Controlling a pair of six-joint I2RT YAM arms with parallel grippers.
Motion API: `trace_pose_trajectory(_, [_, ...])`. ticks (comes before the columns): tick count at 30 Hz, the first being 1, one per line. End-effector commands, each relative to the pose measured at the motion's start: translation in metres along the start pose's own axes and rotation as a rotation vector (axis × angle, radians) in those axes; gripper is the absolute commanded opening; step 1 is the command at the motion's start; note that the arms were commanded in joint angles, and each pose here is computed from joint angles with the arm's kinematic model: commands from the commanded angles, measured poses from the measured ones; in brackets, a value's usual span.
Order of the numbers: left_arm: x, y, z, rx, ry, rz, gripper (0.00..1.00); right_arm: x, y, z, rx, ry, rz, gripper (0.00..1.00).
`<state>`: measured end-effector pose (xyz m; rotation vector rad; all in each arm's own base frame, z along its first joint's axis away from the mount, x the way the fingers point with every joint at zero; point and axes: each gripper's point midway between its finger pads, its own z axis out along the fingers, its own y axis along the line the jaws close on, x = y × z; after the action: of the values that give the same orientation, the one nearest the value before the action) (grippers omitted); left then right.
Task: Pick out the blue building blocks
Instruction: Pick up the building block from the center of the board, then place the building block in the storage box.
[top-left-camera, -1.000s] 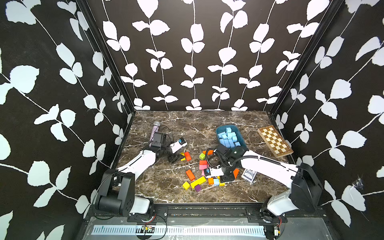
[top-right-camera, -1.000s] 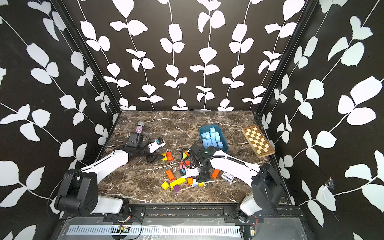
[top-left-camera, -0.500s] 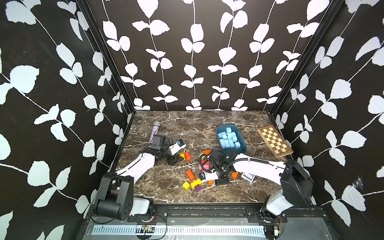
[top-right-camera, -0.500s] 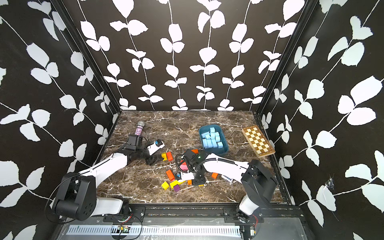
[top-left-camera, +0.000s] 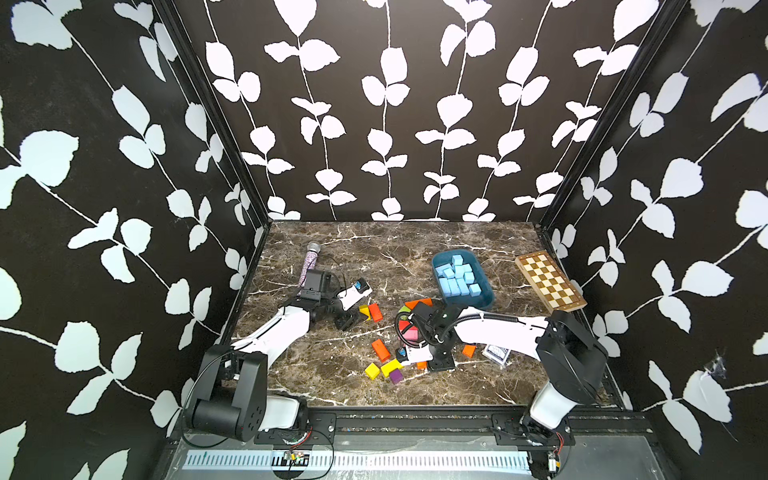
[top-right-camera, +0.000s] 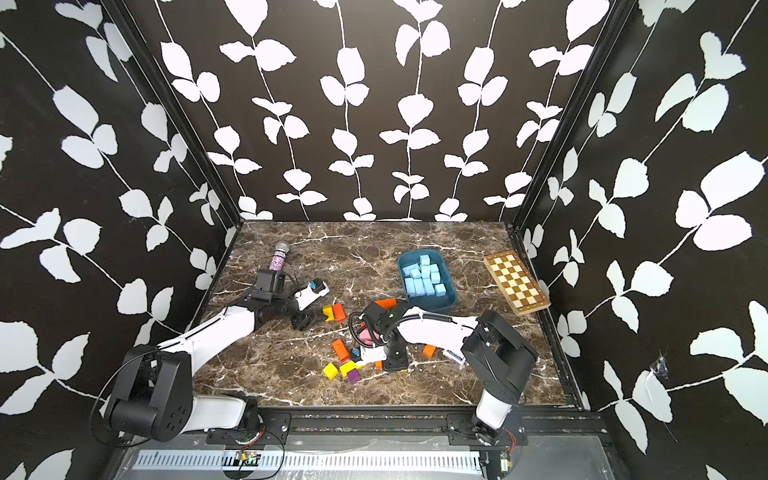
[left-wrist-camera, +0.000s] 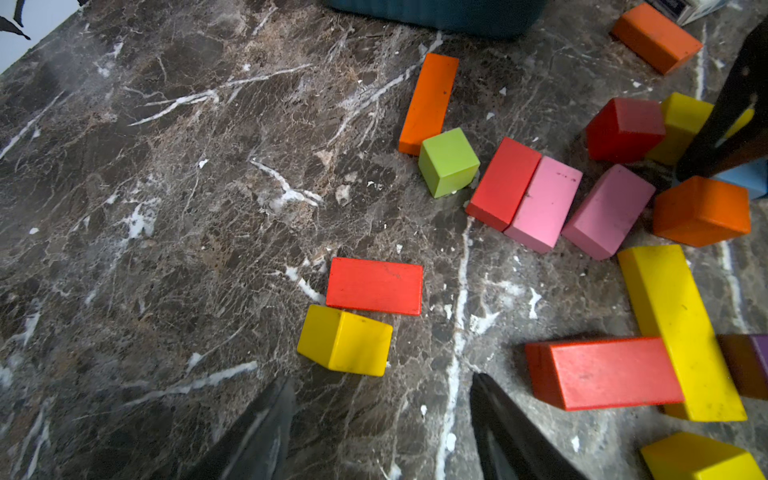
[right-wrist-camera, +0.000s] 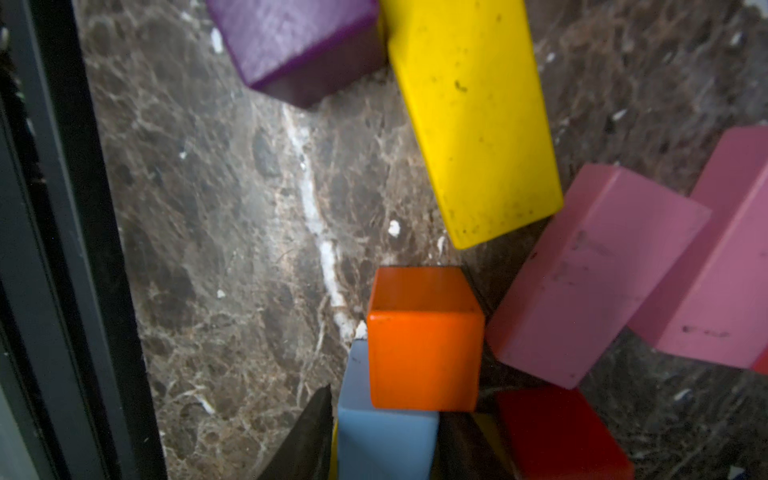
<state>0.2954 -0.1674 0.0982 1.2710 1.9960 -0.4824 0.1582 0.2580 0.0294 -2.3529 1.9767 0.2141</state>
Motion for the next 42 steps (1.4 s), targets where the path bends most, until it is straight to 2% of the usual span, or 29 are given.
trace_pose_trajectory(1, [-0.005,0.000,-0.005,-0.007,-0.028,0.013,0.69,0.000,0.008,0.004,-0.037,0.002,0.001,0.31])
trace_pose_trajectory(3, [-0.005,-0.001,-0.005,-0.004,-0.029,0.015,0.69,-0.001,0.011,0.003,-0.052,0.001,0.006,0.23])
trace_pose_trajectory(6, [-0.006,-0.001,-0.005,0.000,-0.031,0.021,0.69,0.000,0.014,0.002,-0.070,0.001,0.008,0.17])
trace_pose_trajectory(15, [-0.010,0.000,-0.005,0.000,-0.043,0.050,0.69,-0.002,0.009,-0.026,-0.013,-0.004,0.031,0.14])
trace_pose_trajectory(23, [-0.020,0.000,-0.003,0.032,-0.078,0.059,0.69,-0.006,-0.009,-0.070,0.088,-0.069,0.152,0.09])
trace_pose_trajectory(25, [-0.023,0.001,-0.002,0.035,-0.086,0.057,0.69,-0.004,-0.021,-0.079,0.106,-0.090,0.223,0.08])
trace_pose_trajectory(32, [-0.034,0.001,0.003,0.056,-0.099,0.096,0.70,0.017,-0.090,-0.107,0.210,-0.190,0.610,0.05])
trace_pose_trajectory(42, [-0.052,-0.010,0.021,0.108,-0.089,0.207,0.77,0.086,-0.183,-0.130,0.320,-0.239,1.119,0.05])
